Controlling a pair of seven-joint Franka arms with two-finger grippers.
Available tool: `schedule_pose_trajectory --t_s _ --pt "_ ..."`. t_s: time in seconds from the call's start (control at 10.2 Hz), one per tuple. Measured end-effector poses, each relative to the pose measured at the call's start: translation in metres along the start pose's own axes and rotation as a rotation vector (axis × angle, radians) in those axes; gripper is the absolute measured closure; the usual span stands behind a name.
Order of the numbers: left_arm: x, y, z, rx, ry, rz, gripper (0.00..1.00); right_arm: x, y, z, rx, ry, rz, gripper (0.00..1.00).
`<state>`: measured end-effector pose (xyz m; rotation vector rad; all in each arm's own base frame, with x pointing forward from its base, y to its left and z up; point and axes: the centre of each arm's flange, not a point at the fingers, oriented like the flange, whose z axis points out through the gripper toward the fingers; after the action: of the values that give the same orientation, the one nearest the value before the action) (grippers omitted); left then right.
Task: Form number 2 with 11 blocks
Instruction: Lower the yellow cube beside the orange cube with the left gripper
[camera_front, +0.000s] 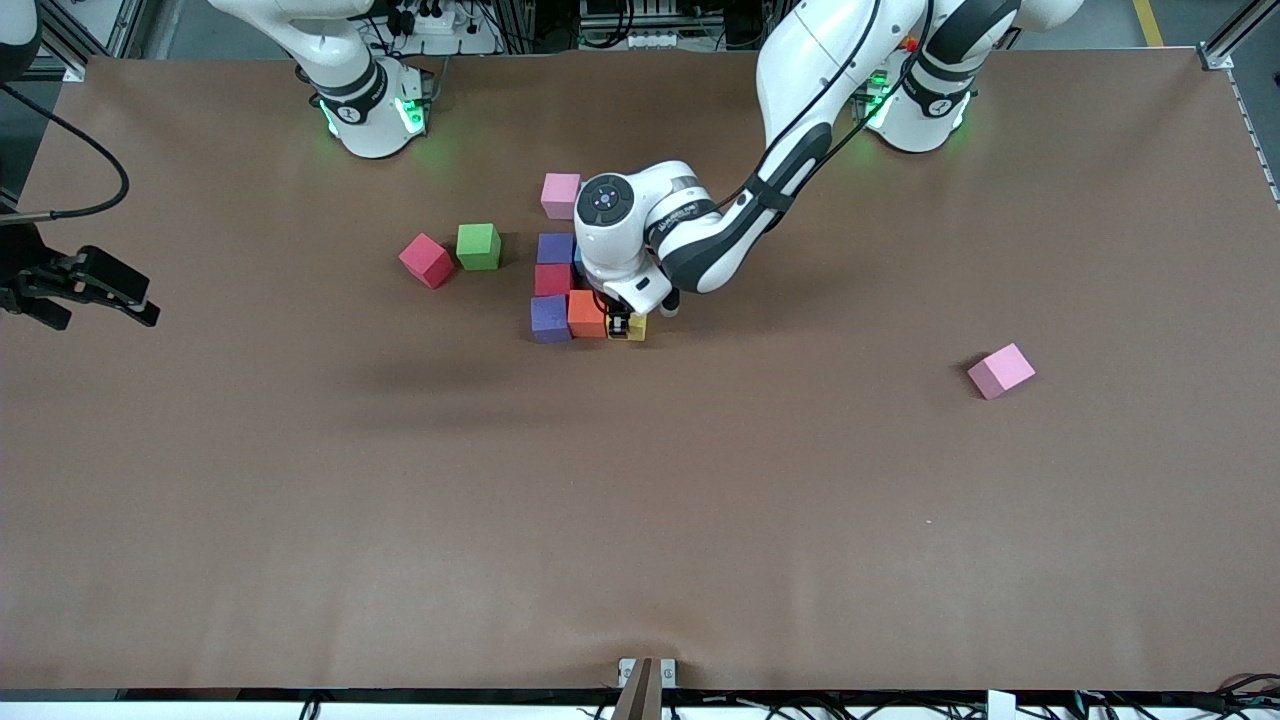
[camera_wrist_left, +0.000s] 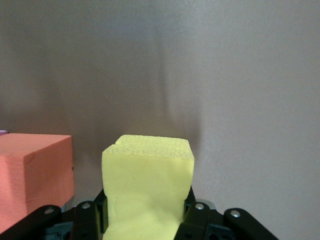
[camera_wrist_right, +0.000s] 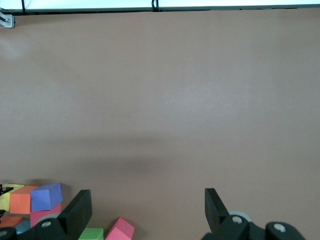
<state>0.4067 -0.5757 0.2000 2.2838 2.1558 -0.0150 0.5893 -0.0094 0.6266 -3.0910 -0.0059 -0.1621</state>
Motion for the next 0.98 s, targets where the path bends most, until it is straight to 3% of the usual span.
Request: schedule_pose_trajectory --t_s 0.39,0.98 --pt "-0.004 -0.004 0.0 -0.001 -0.001 0.065 0.45 0.0 0.0 0.0 0.0 -0.001 0.0 0.0" --pt "0.0 0.008 0.0 -0.012 -0.002 0.054 0.45 0.0 0.0 0.001 0.001 -0.001 0.0 0.0"
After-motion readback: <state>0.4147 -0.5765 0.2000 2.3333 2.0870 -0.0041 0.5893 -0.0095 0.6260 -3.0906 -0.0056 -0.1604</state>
